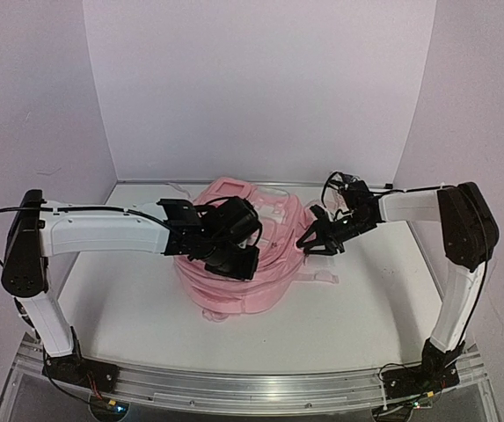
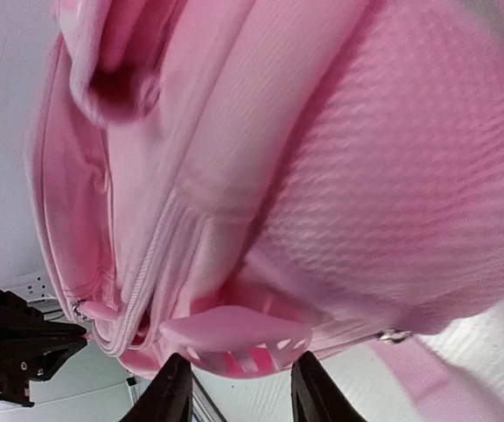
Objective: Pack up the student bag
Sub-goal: Unzip the student bag at the center of the board.
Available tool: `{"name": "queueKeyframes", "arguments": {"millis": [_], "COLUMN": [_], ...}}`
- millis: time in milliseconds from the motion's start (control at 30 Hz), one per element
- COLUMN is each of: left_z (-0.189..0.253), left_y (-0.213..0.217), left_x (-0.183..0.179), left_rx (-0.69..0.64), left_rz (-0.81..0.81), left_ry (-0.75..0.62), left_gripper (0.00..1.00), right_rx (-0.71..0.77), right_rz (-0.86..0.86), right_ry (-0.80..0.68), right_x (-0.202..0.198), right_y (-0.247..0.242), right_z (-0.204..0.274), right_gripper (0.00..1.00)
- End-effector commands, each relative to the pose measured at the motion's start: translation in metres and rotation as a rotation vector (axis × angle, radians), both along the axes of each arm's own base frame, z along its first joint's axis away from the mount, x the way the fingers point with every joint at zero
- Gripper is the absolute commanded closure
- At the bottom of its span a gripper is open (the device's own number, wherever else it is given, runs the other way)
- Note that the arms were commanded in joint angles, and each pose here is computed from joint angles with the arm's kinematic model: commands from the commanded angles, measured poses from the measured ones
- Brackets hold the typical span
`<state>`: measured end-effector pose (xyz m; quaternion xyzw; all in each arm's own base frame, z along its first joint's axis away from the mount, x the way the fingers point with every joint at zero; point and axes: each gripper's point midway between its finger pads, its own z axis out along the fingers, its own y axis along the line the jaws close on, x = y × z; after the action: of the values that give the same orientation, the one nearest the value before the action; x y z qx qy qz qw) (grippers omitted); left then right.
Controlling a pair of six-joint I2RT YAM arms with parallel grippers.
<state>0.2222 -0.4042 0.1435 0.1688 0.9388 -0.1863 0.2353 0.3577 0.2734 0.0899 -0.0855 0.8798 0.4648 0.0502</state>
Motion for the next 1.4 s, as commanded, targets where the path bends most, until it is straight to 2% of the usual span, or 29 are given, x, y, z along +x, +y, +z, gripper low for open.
{"name": "queueKeyframes", "arguments": {"millis": [0, 133, 267, 367, 500, 700, 1000, 1100, 1200, 1367], "left_z": [-0.013, -0.023, -0.029, -0.031, -0.025, -0.006, -0.001, -0.007, -0.01, -0.009], "left_y": [0.006, 0.01, 0.013, 0.013, 0.008, -0.007, -0.007, -0.002, -0.002, -0.002], "left_x": [-0.02, -0.024, -0.024, -0.02, -0.016, -0.014, -0.006, -0.003, -0.003, -0.004], "left_rx": [0.093, 0.109, 0.135, 0.157, 0.139, 0.013, -0.102, -0.112, -0.138, -0.159], "left_rz": [-0.044, -0.022, -0.01, 0.007, 0.012, 0.005, 0.072, 0.106, 0.113, 0.108], "left_ry": [0.1, 0.136, 0.147, 0.142, 0.126, 0.117, 0.162, 0.193, 0.222, 0.229], "left_gripper": [0.81, 0.64, 0.59, 0.59, 0.58, 0.56, 0.52, 0.54, 0.6, 0.8], "right_rx": [-0.003, -0.012, -0.015, -0.02, -0.028, -0.028, -0.04, -0.039, -0.039, -0.04], "right_rz": [-0.042, -0.034, -0.023, -0.004, 0.024, 0.058, 0.074, 0.077, 0.081, 0.086], "right_ry": [-0.099, -0.09, -0.082, -0.077, -0.069, -0.071, -0.053, -0.047, -0.047, -0.047], "right_x": [0.006, -0.002, -0.006, -0.013, -0.023, -0.027, -0.028, -0.028, -0.027, -0.025], "right_y": [-0.012, -0.01, -0.005, 0.002, 0.011, 0.025, 0.032, 0.034, 0.036, 0.04], "right_z": [0.023, 0.019, 0.017, 0.015, 0.011, 0.01, -0.001, -0.002, -0.003, -0.005], "right_gripper": [0.47, 0.46, 0.46, 0.44, 0.36, 0.37, 0.37, 0.37, 0.39, 0.45]}}
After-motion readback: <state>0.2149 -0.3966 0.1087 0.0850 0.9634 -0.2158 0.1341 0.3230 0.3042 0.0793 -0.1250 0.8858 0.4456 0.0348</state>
